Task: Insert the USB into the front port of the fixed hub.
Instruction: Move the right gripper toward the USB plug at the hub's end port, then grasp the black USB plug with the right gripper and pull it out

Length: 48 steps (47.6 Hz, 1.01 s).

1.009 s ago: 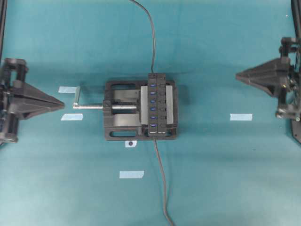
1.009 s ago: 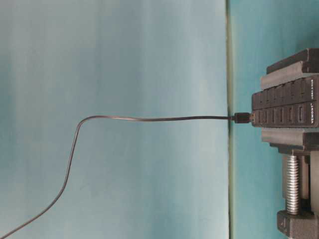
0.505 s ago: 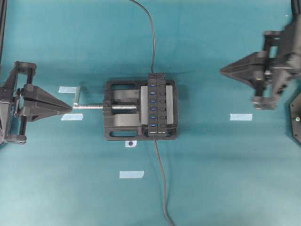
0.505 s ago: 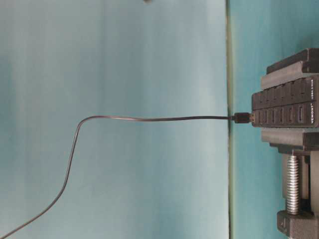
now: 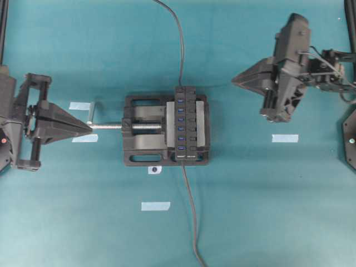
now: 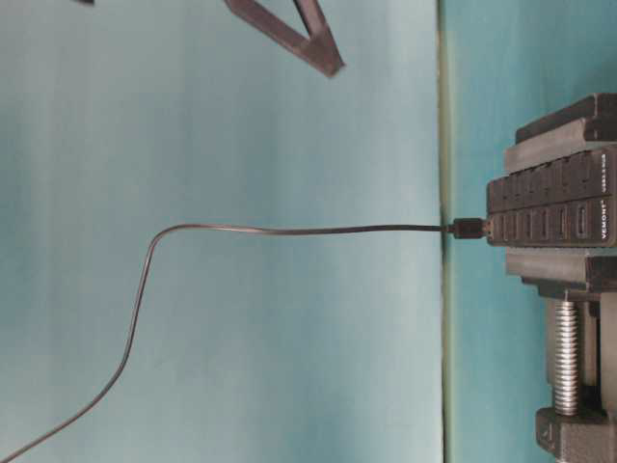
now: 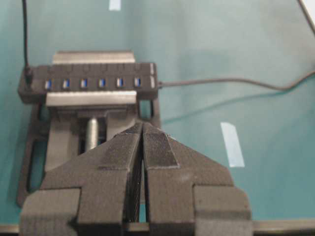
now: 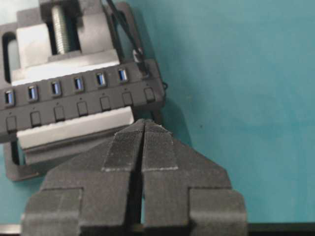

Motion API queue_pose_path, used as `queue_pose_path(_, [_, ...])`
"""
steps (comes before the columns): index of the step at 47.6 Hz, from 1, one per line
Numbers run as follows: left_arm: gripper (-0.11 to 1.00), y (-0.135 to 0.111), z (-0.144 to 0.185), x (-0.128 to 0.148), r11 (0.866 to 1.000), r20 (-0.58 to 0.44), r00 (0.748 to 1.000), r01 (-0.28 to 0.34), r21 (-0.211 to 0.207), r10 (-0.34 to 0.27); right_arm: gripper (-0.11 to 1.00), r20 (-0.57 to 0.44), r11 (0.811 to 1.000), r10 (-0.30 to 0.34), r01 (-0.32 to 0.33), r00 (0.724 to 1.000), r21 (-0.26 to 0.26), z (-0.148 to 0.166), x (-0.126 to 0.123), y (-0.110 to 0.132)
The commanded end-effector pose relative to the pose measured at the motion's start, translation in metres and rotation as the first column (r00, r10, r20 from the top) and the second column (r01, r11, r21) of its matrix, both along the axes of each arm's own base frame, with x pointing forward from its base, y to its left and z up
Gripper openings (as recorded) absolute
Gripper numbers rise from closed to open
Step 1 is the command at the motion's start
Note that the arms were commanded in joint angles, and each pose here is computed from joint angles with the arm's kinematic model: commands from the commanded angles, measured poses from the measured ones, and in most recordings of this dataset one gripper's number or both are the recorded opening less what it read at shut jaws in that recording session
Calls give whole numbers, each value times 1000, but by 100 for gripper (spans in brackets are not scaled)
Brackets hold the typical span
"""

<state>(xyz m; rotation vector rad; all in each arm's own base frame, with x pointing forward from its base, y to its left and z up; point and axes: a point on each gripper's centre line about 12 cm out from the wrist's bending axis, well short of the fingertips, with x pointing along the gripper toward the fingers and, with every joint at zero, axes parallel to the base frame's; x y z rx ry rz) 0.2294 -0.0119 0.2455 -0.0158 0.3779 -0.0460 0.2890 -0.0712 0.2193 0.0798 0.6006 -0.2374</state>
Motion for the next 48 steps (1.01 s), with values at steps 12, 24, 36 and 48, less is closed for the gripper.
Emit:
queue_pose_path(12, [0,-1,9,5,1000,20,1000,5,3,-5,-4,-14,1000,7,-7,1000,-13,-1,28,-8])
queue_pose_path(24, [0,-1,8,3,1000,8,1000,4,3,-4,-4,-40,1000,12,-13,999,-14,-13,49,-14])
queue_pose_path(36, [0,-1,7,3,1000,5,1000,4,3,-4,-4,-67,1000,18,-19,998,-14,-24,68,-18])
queue_pose_path(48, [0,-1,6,2,1000,2,1000,4,3,-4,-4,-100,1000,16,-17,995,-7,-38,82,-23])
